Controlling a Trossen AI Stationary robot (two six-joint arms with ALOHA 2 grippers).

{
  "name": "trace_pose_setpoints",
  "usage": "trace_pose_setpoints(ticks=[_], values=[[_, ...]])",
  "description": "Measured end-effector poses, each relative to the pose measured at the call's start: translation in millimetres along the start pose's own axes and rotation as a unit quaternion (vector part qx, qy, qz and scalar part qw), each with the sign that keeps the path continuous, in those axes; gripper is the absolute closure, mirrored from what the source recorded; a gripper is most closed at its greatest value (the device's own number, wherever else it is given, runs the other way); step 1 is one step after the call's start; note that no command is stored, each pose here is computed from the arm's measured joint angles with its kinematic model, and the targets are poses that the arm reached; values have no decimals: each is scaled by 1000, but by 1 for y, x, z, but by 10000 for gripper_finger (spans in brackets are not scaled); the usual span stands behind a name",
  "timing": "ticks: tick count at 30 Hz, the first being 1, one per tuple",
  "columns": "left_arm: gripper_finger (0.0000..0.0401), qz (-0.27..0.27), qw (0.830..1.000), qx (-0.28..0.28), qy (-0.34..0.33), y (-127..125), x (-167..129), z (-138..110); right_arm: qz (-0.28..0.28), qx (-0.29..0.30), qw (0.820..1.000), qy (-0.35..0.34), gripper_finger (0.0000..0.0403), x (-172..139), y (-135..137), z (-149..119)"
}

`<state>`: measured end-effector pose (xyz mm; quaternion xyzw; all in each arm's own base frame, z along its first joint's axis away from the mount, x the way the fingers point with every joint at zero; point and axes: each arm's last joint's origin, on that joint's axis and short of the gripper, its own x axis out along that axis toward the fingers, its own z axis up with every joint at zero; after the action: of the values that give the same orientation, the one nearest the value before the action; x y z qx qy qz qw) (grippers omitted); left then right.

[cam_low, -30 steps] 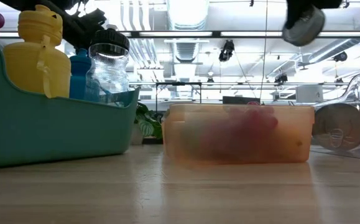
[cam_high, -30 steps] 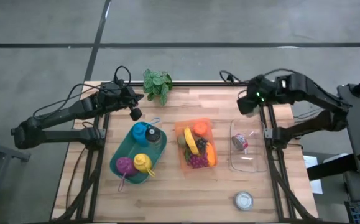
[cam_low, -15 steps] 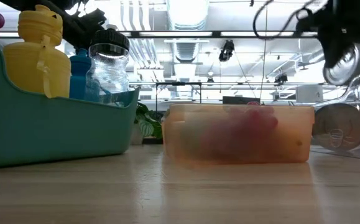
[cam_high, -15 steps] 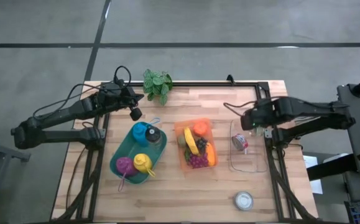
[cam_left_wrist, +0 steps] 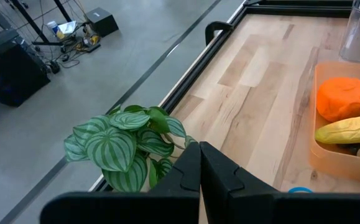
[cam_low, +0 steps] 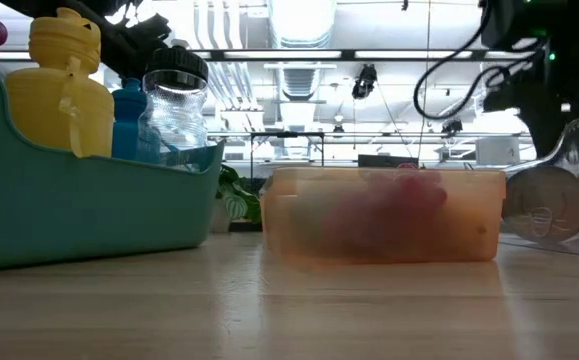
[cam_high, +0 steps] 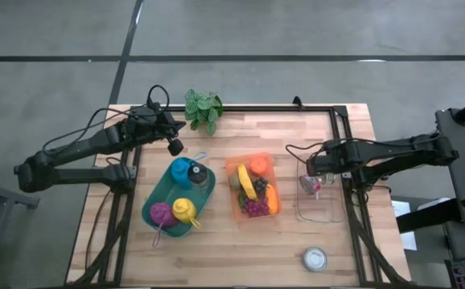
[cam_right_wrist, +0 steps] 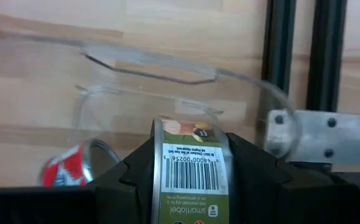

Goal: Pick & Place Food Item
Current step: Put the top green tuna can into the transparent bin

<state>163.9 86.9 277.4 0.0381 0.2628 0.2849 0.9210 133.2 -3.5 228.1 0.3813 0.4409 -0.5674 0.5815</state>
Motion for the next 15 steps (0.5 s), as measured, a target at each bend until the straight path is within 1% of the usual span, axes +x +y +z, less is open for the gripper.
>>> trace_pose_setpoints(ticks=[2, 4, 10, 12, 15], values=[[399, 0, 1000, 0, 0, 0, 0, 0, 0, 0, 1000, 8, 240, 8, 0, -3], [399, 0, 1000, 0, 0, 0, 0, 0, -7, -4, 1000, 9, 240, 8, 2, -3], [399, 0, 1000, 0, 0, 0, 0, 0, -31, -12, 999, 10, 256, 13, 8, -5], [399, 0, 1000, 0, 0, 0, 0, 0, -37, -14, 999, 10, 248, 14, 10, -5], [399, 0, 1000, 0, 0, 0, 0, 0, -46, -18, 999, 11, 219, 17, 12, -6]])
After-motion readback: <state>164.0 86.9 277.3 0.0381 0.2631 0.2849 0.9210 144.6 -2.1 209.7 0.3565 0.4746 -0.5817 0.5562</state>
